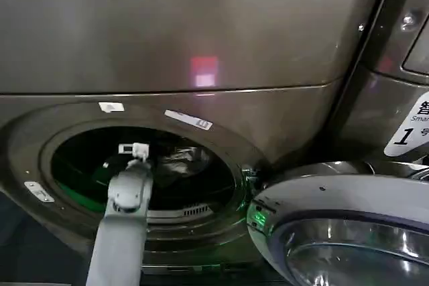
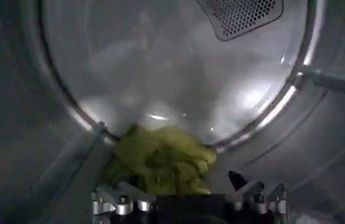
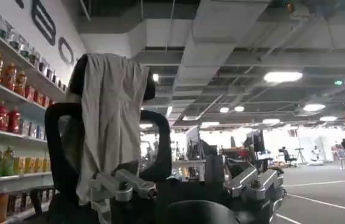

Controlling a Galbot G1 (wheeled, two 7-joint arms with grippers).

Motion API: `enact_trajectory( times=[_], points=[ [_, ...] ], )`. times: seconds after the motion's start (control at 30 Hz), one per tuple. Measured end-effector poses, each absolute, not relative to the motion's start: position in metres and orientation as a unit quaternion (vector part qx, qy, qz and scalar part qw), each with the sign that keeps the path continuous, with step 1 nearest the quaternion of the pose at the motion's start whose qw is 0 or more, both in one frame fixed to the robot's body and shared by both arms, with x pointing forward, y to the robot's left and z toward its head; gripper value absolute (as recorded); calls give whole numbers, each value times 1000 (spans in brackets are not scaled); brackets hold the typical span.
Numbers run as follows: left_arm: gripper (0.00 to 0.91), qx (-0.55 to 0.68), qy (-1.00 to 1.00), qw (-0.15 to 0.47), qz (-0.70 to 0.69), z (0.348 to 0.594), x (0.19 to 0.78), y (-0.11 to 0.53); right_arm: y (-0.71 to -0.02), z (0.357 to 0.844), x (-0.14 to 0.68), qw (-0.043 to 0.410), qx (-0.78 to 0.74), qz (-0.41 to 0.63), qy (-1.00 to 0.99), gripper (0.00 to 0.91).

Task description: Grasp the clothes from the dryer.

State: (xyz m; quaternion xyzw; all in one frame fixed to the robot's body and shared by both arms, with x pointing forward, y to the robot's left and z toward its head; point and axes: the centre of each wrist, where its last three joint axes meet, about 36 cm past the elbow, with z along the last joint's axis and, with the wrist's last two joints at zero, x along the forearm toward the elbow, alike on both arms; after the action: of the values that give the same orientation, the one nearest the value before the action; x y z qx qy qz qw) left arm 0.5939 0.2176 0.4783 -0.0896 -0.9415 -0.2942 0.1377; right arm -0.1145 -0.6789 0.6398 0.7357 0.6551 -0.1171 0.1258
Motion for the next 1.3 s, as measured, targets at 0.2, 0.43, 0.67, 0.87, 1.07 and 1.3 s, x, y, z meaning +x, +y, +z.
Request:
enact_trajectory(
  times=[0.2,0.43,0.67,0.87,1.07,1.3],
  points=[
    [907,-170,-872,120,-444,487,614,222,-679,643,-112,123,733,-122,658,907],
    [907,-247,-769,151,-570,509,638,225,-681,643,-104,122,727,-126,663,907],
    [907,-333,-677,194,-627,533,658,232,-683,640,-102,118,726,-128,665,907],
    [907,-375,-625,215,-650,546,670,232,-684,640,-100,119,725,-129,667,907],
    [907,-400,-597,237,-654,548,679,226,-684,634,-97,118,722,-128,669,907],
    [907,-424,-575,262,-649,538,689,217,-685,632,-94,117,720,-128,672,907]
  ],
)
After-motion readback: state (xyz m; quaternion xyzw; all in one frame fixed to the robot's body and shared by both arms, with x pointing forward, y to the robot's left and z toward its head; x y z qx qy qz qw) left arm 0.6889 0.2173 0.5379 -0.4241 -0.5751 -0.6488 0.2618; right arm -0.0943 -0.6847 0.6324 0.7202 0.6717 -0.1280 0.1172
